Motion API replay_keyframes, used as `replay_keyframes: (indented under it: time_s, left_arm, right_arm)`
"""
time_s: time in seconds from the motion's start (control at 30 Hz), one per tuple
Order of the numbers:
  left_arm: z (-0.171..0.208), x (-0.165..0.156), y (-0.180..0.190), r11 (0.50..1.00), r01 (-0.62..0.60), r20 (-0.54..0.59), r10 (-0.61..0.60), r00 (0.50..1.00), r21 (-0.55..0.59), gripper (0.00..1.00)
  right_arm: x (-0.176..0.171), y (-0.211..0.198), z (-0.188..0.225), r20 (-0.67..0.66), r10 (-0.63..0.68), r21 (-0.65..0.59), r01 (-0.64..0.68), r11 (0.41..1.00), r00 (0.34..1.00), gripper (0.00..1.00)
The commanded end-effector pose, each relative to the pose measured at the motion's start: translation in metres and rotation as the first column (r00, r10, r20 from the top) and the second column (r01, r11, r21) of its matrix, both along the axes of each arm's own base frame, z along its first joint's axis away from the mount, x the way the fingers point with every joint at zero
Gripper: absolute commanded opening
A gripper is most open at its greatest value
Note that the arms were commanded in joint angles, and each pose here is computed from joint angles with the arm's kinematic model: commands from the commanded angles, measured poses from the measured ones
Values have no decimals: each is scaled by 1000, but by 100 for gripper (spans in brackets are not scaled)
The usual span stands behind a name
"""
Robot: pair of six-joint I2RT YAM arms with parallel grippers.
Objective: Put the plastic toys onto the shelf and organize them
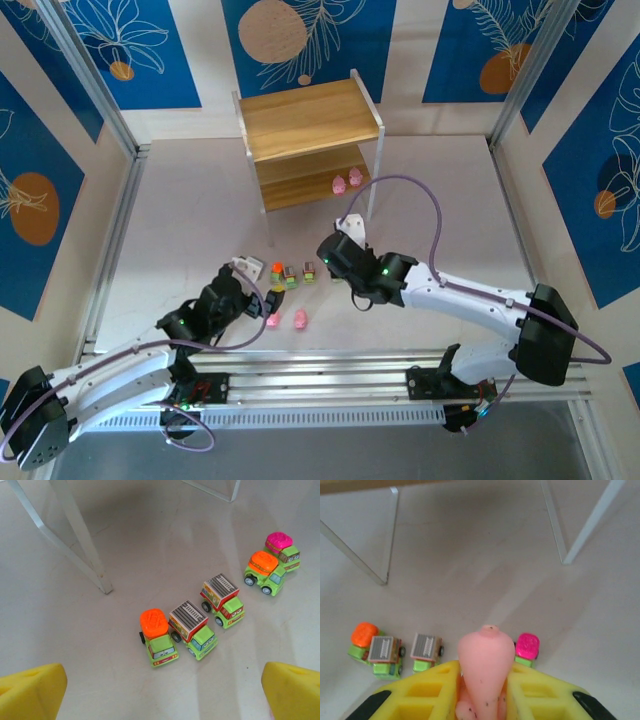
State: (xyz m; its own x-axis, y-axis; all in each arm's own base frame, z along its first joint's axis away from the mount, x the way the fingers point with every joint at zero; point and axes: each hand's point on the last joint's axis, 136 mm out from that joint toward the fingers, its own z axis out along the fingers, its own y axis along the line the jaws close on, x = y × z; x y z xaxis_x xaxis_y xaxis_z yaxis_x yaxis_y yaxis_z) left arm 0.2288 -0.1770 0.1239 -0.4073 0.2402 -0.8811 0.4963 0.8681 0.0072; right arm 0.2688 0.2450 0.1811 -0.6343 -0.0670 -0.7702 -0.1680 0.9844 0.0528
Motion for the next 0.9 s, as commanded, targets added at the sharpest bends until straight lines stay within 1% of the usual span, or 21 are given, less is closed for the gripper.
replay_keyframes:
  time_s: [0.0, 0.2, 0.47, 0.87]
  left_arm:
    - [8, -3, -8, 997, 45, -24, -47, 999, -63, 100]
    - [1, -6, -15, 994, 82, -38, -85, 996, -76, 100]
    - [3, -7, -14, 993, 81, -27, -83, 996, -87, 100]
    - [2, -7, -14, 993, 80, -30, -83, 996, -91, 100]
  right_arm:
    - [16, 15, 16, 26, 59, 4, -59, 998, 998, 24]
    - [39, 24, 26, 34, 68, 4, -68, 998, 997, 24]
    - [73, 33, 38, 37, 66, 18, -67, 998, 997, 25]
    - [109, 37, 47, 52, 57, 16, -58, 998, 997, 26]
